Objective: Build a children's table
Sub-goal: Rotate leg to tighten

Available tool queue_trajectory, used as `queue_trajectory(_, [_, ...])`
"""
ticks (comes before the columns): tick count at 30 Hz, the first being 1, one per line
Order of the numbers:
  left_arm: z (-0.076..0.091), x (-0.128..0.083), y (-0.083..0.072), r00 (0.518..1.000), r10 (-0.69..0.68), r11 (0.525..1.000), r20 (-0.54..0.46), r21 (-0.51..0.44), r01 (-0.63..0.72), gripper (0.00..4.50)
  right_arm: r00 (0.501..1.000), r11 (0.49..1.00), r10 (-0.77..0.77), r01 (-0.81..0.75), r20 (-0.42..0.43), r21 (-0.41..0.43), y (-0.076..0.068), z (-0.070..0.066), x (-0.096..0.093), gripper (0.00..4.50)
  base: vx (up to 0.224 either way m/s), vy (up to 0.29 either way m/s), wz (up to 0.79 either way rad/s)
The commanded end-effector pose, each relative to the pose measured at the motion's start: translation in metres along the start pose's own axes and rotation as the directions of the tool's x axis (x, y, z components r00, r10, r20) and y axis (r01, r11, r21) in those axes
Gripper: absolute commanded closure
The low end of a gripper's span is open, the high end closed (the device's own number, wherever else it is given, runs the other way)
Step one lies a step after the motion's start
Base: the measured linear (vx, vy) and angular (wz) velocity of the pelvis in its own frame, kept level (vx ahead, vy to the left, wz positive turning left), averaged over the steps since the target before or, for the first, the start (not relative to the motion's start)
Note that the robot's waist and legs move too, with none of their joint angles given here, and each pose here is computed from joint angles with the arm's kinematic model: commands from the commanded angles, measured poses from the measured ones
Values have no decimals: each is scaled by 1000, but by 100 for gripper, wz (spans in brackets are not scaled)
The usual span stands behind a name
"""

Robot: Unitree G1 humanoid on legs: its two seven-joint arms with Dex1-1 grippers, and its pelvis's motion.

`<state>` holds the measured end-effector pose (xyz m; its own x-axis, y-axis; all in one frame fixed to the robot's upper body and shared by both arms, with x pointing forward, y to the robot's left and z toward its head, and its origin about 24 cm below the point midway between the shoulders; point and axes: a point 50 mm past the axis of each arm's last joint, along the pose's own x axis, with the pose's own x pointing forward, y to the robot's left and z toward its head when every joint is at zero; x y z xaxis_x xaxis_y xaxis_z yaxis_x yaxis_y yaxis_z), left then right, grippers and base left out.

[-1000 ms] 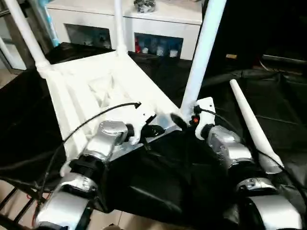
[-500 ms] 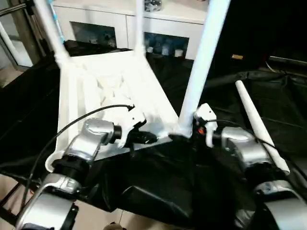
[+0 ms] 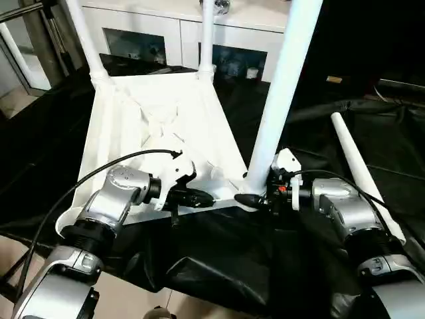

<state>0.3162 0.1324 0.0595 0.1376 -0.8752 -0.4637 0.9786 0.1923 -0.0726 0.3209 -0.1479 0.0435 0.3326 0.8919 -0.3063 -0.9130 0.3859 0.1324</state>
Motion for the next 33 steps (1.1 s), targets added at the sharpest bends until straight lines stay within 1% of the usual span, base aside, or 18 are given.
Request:
queue_trajectory(1, [16, 11, -6, 997, -57, 997, 48, 57, 55, 450, 999, 999, 44, -44, 6, 30, 8, -4, 8, 134, 0, 0, 0])
queue_trajectory(2, [17, 14, -4, 998, -21, 999, 58, 45, 18, 450, 999, 998, 16, -18, 29, 63, 9, -6, 11, 134, 0, 0, 0])
queue_trajectory(4, [18, 16, 0, 997, 23, 999, 73, 29, -25, 450, 998, 995, -38, 34, 43, 89, 7, -9, 16, 149, 0, 0, 0])
queue_trajectory(7, [24, 23, 6, 988, 117, 993, 99, 1, -118, 450, 974, 968, -223, 218, 25, 126, 2, -15, 29, 163, 0, 0, 0])
queue_trajectory(8, [24, 23, 7, 987, 123, 992, 100, -1, -123, 450, 972, 965, -234, 229, 23, 127, 1, -15, 30, 165, 0, 0, 0])
queue_trajectory(11, [28, 30, 11, 975, 198, 980, 101, -15, -198, 450, 918, 902, -397, 390, -2, 186, -3, -18, 44, 168, 0, 0, 0])
queue_trajectory(12, [31, 34, 14, 967, 233, 972, 104, -25, -232, 450, 887, 866, -461, 453, -17, 213, -4, -19, 50, 168, 0, 0, 0])
queue_trajectory(13, [31, 35, 14, 966, 238, 971, 105, -26, -237, 450, 883, 860, -470, 462, -20, 216, -4, -19, 51, 168, 0, 0, 0])
queue_trajectory(15, [39, 47, 17, 939, 322, 946, 121, -62, -317, 450, 856, 838, -517, 507, -4, 202, 2, -13, 72, 168, 0, 0, 0])
queue_trajectory(16, [39, 47, 17, 938, 324, 946, 122, -62, -319, 450, 857, 839, -516, 505, -3, 201, 3, -12, 73, 168, 0, 0, 0])
queue_trajectory(17, [42, 52, 16, 935, 331, 943, 129, -67, -325, 450, 863, 847, -506, 495, 6, 192, 6, -9, 81, 114, 0, 0, 0])
queue_trajectory(21, [44, 57, 11, 945, 296, 955, 140, -57, -290, 450, 896, 881, -442, 425, 36, 209, 11, -2, 90, 95, 0, 0, 0])
queue_trajectory(22, [43, 56, 10, 946, 292, 956, 139, -55, -287, 450, 897, 884, -441, 427, 34, 190, 10, -1, 89, 95, 0, 0, 0])
queue_trajectory(23, [42, 54, 10, 949, 285, 958, 138, -52, -280, 450, 899, 890, -437, 427, 31, 161, 8, -1, 87, 64, 0, 0, 0])
queue_trajectory(24, [41, 52, 10, 951, 277, 961, 138, -48, -273, 450, 903, 896, -429, 422, 30, 137, 7, 0, 85, 56, 0, 0, 0])
queue_trajectory(29, [30, 38, 7, 968, 221, 975, 122, -26, -219, 450, 939, 939, -338, 332, 63, 94, 2, 1, 69, 48, 0, 0, 0])
queue_trajectory(30, [25, 30, 5, 976, 187, 982, 115, -13, -187, 450, 966, 968, -245, 239, 78, 77, 4, 1, 62, 48, 0, 0, 0])
queue_trajectory(33, [20, 21, 3, 982, 156, 988, 103, -4, -156, 450, 983, 986, -164, 160, 80, 54, 5, 1, 54, 48, 0, 0, 0])
